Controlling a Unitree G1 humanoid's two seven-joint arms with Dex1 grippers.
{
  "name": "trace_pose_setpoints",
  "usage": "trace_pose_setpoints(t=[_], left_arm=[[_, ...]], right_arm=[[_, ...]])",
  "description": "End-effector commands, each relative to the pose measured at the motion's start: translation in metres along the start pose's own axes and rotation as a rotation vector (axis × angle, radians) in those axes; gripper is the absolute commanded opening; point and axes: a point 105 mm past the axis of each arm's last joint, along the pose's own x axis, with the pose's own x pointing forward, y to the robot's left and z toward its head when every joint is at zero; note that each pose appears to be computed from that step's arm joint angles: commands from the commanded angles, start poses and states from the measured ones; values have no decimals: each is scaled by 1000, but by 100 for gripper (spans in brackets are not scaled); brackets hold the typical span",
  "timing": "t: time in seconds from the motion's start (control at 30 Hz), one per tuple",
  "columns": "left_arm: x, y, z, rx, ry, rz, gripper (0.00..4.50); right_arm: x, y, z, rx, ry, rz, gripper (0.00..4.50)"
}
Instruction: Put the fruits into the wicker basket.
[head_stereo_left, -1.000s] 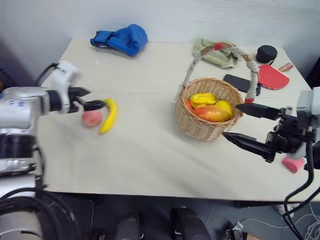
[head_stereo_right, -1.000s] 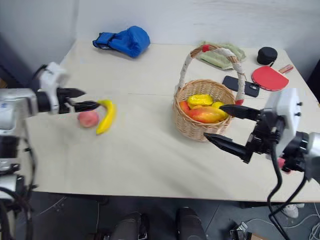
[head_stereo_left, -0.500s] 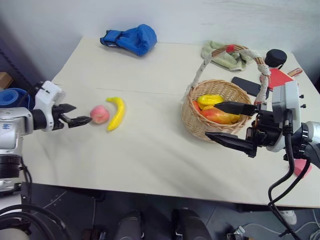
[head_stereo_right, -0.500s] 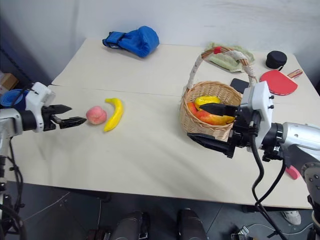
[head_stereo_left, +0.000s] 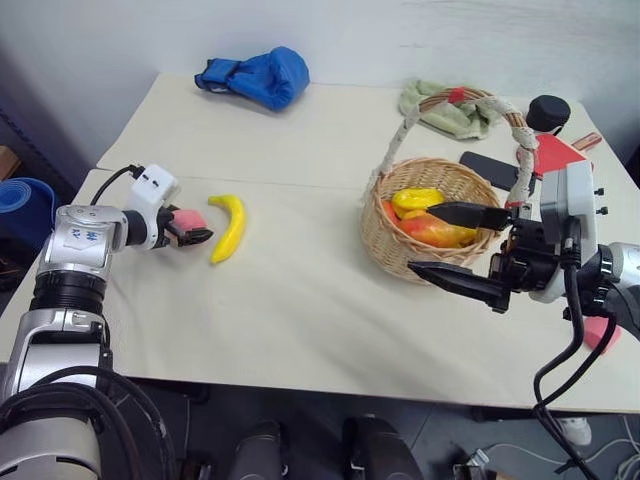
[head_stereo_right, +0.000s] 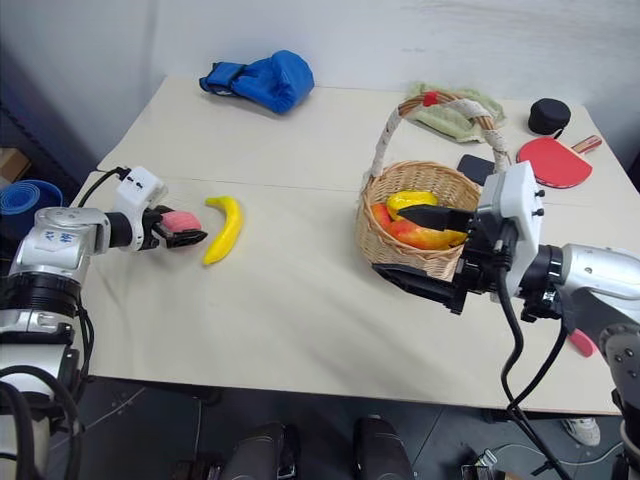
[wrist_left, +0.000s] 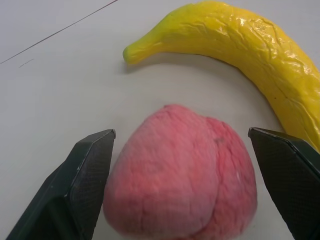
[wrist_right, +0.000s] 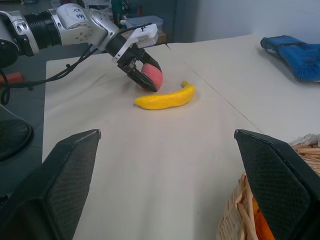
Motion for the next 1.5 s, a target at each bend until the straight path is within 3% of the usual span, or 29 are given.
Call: trace_pose_setpoints(t=[0.03,0.2,0.3,0.53,0.63,0.7,0.97,1.3,1.47,1.5], left_arm=[[-4,9,13,15,-32,42,408],[-11,5,19,34,-34,-6,289],[-20,-8,29,44,-52,-107,278],[-56,-79,132,146,-348,-410,278],[-51,-143,181,235,-466,-590,278],[-39,-178,198,282,-484,-648,278],[26,-262,211,439,-459,-673,278],[71,-299,227,442,-488,-656,278],[67,-293,234,411,-556,-685,442],[62,-290,237,394,-583,-699,447]], right_arm=[[-1,3,11,-35,-40,-5,450],[-1,3,11,-33,-44,-8,450],[-1,3,11,-33,-42,-12,450],[-4,3,10,-30,-35,-34,450],[-6,1,9,-26,-34,-54,450],[-7,0,9,-29,-36,-68,450],[-24,-19,1,-73,42,-257,450],[-61,-31,-6,-56,81,-450,450],[-58,-28,-11,-42,84,-444,450],[-58,-28,-11,-39,84,-443,450]])
